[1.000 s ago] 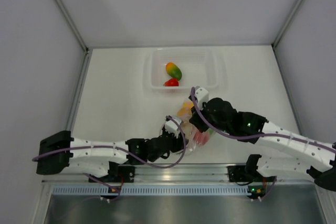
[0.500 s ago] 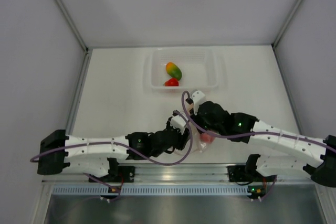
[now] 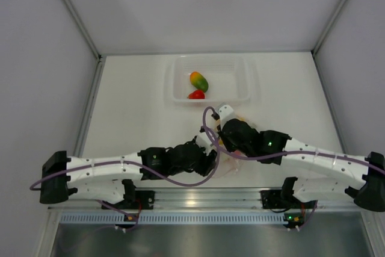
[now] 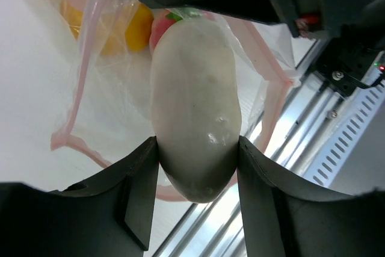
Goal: Open the zip-top bag and remove the fake food
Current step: Pick up the fake vegetable from the zipper food storage bag.
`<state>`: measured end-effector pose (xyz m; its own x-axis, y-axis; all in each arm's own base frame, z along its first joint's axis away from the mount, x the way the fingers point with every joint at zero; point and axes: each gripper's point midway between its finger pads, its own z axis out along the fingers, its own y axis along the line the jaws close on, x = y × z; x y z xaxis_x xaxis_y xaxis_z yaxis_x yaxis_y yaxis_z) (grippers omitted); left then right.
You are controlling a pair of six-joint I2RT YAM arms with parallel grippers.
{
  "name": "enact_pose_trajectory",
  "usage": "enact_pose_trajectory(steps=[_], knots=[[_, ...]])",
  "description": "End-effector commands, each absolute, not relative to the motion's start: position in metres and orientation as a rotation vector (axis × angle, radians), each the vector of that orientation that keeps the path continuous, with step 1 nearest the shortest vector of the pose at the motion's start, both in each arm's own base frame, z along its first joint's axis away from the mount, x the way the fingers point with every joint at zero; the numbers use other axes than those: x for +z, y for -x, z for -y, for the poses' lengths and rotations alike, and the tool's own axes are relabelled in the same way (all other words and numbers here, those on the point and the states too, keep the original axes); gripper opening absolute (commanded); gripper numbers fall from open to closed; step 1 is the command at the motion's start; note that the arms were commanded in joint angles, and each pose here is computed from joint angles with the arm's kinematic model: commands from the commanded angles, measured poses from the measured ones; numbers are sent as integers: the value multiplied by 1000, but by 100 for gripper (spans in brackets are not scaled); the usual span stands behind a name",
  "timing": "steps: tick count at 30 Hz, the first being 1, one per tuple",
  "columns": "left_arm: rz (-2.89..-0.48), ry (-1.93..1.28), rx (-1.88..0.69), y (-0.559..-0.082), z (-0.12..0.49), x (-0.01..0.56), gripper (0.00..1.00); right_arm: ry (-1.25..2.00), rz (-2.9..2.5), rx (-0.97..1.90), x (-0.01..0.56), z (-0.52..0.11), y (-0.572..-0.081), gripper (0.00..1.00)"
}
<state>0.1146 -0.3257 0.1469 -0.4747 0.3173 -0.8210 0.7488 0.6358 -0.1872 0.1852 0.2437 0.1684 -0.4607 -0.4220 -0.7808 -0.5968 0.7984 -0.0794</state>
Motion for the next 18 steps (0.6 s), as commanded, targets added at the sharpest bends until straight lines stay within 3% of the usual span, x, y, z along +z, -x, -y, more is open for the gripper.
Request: enact_pose_trajectory(steps=[1,10,18], knots=[[-2014,-844,-859,-97,327,177,0,694,-2089,229,182,-239,-189,0],[-2068,-816,-762,-99,291,178,0,551,-2090,190,197,-216,-205,0],[-1971,-773,-808,-101,278,212,0,430,-2130,159,195,-193,-222,0]])
